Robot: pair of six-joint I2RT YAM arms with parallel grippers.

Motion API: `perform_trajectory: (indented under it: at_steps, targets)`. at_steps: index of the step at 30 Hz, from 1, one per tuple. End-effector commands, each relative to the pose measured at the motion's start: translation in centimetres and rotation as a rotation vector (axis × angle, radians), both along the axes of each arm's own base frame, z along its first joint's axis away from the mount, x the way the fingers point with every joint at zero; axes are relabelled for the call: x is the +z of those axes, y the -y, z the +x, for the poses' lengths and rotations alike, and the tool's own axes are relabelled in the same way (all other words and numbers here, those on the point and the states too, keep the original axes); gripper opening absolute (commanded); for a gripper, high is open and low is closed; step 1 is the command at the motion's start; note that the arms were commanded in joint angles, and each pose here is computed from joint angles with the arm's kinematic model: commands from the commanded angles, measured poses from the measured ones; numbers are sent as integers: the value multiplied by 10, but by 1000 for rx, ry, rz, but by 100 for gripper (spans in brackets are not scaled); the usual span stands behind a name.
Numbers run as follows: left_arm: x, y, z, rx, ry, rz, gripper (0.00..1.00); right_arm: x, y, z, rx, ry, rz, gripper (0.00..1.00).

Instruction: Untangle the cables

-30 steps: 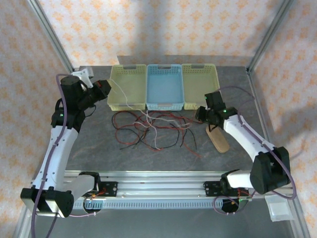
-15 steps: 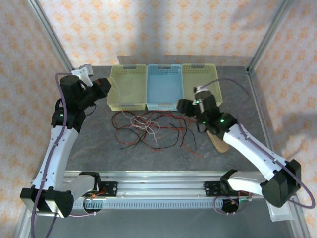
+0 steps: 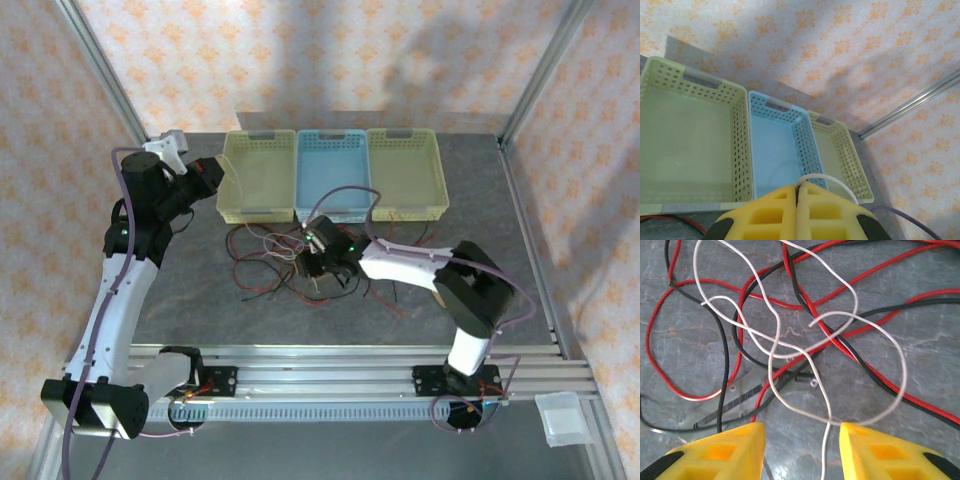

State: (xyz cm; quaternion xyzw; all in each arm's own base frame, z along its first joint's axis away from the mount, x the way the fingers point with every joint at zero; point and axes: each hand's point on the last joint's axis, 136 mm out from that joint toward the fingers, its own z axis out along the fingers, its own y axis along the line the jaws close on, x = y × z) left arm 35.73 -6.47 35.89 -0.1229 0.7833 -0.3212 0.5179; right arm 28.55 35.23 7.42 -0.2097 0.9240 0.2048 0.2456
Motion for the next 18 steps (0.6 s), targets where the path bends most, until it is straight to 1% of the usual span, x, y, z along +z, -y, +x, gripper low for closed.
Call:
perform_trajectory:
  at_steps: [1,4,6,11,14,18]
  targets:
    - [22,0,-5,13,57,-4,0,21,-18,20,-16,72,37,44]
    - [23,0,-4,15,59,-8,0,17,-30,27,-25,57,46,43]
    - [23,0,-5,14,59,-7,0,10,-34,32,-37,50,25,41]
    - [25,-2,-6,26,61,0,0,-3,-28,47,-114,62,-54,35]
    - [24,-2,-6,24,62,-6,0,-8,-34,50,-111,49,-59,33]
    - [25,-2,-6,26,63,-7,0,-18,-32,57,-136,48,-110,30]
